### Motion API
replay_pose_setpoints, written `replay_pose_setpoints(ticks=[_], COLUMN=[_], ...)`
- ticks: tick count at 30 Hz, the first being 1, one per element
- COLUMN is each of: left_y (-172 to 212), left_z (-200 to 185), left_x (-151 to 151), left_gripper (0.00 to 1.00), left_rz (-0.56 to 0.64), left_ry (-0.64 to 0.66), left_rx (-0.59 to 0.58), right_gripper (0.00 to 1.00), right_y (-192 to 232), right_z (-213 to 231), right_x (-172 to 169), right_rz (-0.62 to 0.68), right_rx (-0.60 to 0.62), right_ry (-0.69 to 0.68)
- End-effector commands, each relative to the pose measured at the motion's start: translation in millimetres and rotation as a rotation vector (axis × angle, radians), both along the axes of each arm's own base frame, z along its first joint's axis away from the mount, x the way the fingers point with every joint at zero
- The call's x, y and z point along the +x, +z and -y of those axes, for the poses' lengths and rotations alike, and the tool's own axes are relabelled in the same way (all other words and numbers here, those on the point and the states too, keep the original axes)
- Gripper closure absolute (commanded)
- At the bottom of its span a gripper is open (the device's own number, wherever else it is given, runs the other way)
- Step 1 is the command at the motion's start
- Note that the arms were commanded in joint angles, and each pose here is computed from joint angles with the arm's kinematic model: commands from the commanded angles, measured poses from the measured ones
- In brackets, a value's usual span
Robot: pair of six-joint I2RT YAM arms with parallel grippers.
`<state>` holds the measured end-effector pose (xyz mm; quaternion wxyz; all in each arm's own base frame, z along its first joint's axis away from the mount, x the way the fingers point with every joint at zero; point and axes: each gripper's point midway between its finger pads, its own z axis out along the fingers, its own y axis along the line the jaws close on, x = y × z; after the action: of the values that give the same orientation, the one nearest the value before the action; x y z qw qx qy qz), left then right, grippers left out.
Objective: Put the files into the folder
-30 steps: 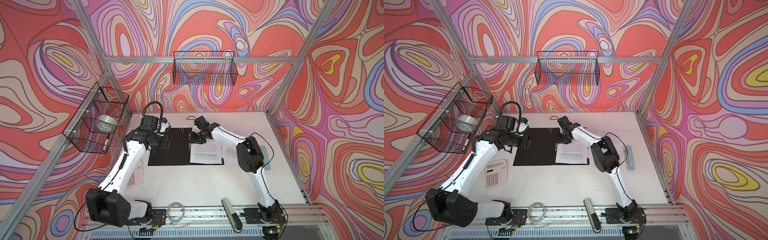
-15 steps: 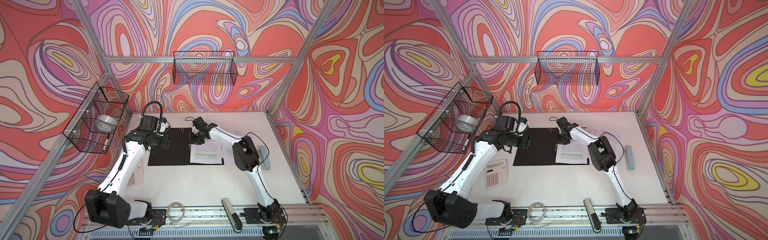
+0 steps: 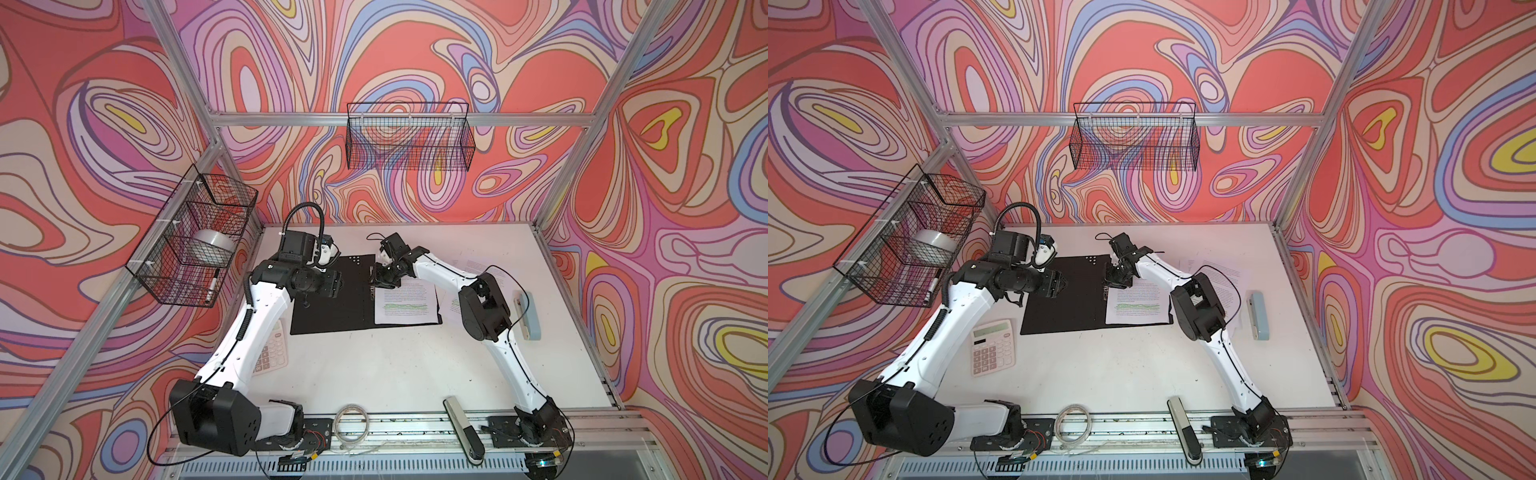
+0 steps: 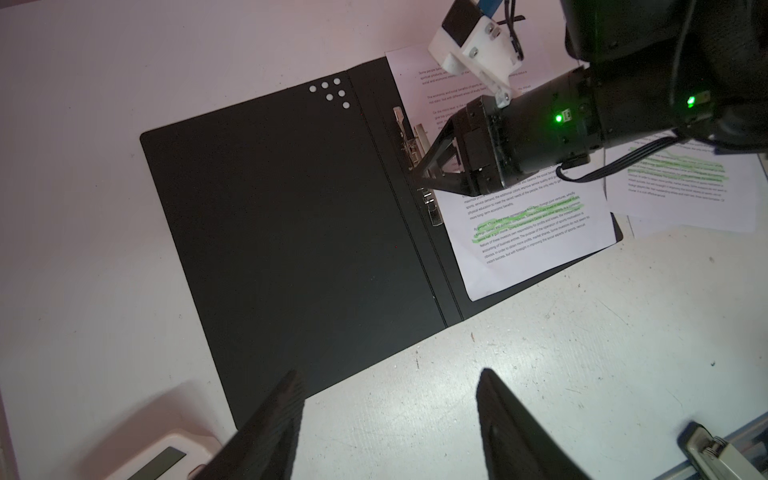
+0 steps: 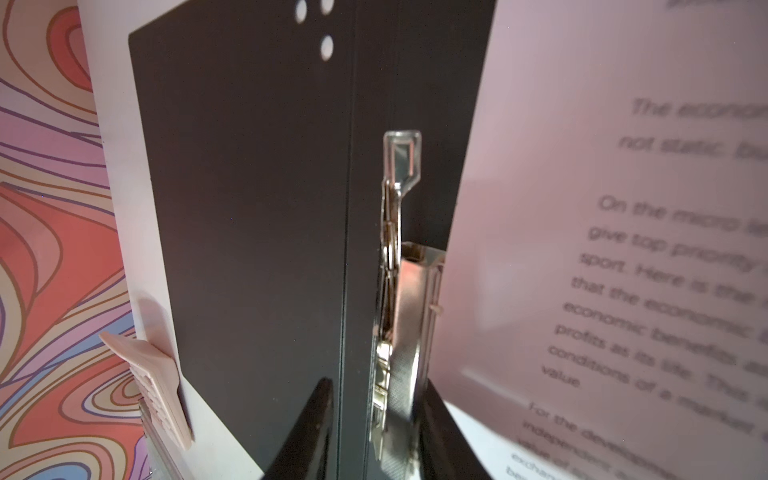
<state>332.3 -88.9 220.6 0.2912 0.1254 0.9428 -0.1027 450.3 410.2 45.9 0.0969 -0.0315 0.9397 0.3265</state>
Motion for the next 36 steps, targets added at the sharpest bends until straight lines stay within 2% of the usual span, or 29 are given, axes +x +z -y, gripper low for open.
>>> replay_pose_setpoints(ticks=[1,5,9,13,16,19,25,30,36], left_y=[1.8,7.0,16.8,24.4,26.8,26.0,21.4,14.6,10.7], left_z=[-2.3,-1.7,-0.7,2.3,6.7,11.9,22.9,27.1,29.0], left_x=[-2.4,-0.3,2.4,3.7,3.3,2.5,1.1,-0.1,-0.5], left_gripper=[0.33,0.33,0.33,0.33,0.33,0.33,0.33,0.33,0.32], left_rz=[0.008,0.018,0.043,0.059,0.062,0.057,0.038,0.014,0.003], left_ry=[-0.014,-0.016,-0.024,-0.041,-0.061,-0.083,-0.133,-0.151,-0.157], left_rx=[0.007,0.005,0.003,-0.007,-0.026,-0.049,-0.094,-0.111,-0.118], right_gripper=[0.65,0.63,0.56,0.53,0.51,0.51,0.47,0.45,0.44], right_y=[8.8,27.2,71.1,111.0,127.7,117.2,94.7,58.5,26.8], right_z=[-13.9,3.9,35.8,96.6,150.3,209.1,300.2,343.6,374.4], right_x=[-2.0,4.8,13.4,4.3,-16.6,-48.9,-110.3,-148.8,-169.6], right_rz=[0.009,0.089,0.218,0.290,0.277,0.193,0.051,-0.068,-0.142], right_rx=[0.036,-0.051,-0.184,-0.390,-0.485,-0.538,-0.528,-0.590,-0.562], right_ry=[0.018,-0.016,-0.072,-0.182,-0.271,-0.366,-0.526,-0.607,-0.711])
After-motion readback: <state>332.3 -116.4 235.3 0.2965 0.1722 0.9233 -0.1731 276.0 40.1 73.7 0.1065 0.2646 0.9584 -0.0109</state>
